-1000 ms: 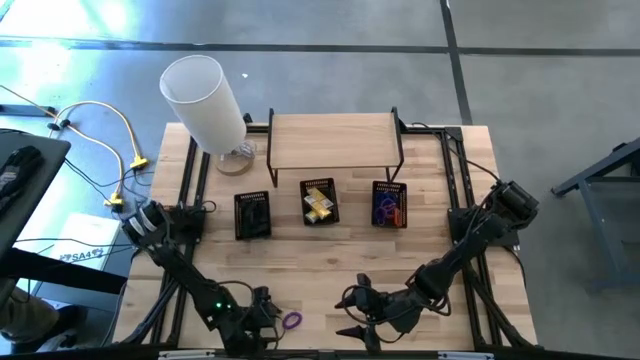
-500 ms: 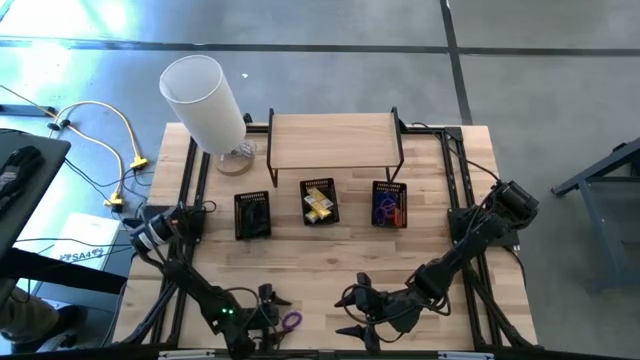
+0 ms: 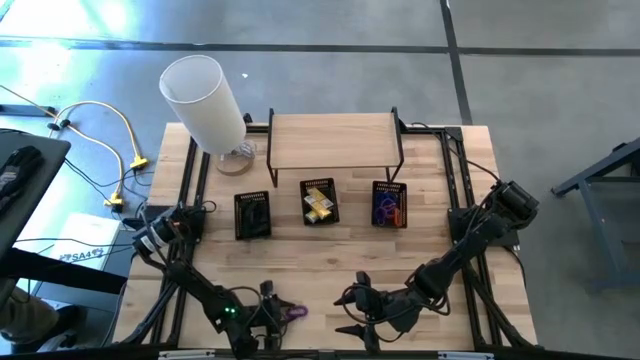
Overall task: Pick & Place Office Desk Supplies
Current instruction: Put the purple spring keychain into the right black bin
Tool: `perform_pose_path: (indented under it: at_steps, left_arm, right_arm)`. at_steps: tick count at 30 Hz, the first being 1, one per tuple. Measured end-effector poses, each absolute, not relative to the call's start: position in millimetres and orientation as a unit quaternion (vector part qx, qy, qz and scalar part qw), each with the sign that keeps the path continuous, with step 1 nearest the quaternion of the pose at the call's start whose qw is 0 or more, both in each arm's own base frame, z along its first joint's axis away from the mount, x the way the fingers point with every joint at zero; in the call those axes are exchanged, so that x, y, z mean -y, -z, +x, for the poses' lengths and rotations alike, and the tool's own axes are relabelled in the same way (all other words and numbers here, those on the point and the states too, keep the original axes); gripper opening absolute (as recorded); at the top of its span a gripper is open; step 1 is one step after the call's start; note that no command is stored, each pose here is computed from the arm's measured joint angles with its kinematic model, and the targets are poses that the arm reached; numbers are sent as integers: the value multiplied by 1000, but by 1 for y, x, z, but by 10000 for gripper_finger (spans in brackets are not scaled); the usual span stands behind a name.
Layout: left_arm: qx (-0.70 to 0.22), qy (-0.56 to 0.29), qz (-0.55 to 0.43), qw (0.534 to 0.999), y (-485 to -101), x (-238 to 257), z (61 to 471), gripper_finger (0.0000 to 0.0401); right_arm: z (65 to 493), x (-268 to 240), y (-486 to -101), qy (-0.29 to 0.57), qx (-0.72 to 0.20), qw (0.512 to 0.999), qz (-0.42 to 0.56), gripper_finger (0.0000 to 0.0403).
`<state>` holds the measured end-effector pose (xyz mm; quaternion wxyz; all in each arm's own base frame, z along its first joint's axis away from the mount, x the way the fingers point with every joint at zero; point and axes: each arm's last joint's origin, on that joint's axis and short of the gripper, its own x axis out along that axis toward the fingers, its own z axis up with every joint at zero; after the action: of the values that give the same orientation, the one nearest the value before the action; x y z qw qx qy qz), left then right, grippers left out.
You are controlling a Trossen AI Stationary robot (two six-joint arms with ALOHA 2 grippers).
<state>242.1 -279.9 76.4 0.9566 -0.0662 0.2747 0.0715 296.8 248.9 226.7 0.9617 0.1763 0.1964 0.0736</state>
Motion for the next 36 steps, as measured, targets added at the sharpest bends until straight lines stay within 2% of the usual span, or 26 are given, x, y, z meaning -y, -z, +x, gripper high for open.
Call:
perform_pose_path:
  at_steps: [6, 9, 15, 21, 27, 32, 36]
  left_arm:
    - [-268, -81, -64, 958, -77, 278, 244, 54]
    - [-264, -85, -54, 959, -77, 276, 246, 24]
    - [-263, -81, -31, 961, -87, 270, 254, 24]
    - [-246, -100, 50, 963, -109, 253, 264, 24]
    - [-193, -107, 80, 972, -169, 235, 275, 23]
    - [-135, -126, 101, 978, -221, 225, 266, 23]
    - [-105, -150, 125, 975, -249, 223, 251, 23]
  right_arm:
    - [298, -247, -227, -75, -195, 965, 161, 290]
    - [299, -246, -227, -74, -194, 966, 156, 290]
    - [303, -241, -226, -66, -194, 967, 153, 290]
    - [304, -238, -226, -55, -194, 968, 149, 290]
    - [309, -231, -226, -16, -185, 969, 165, 290]
    - [317, -216, -225, 57, -167, 950, 259, 290]
    - [326, -206, -229, 73, -141, 934, 321, 290]
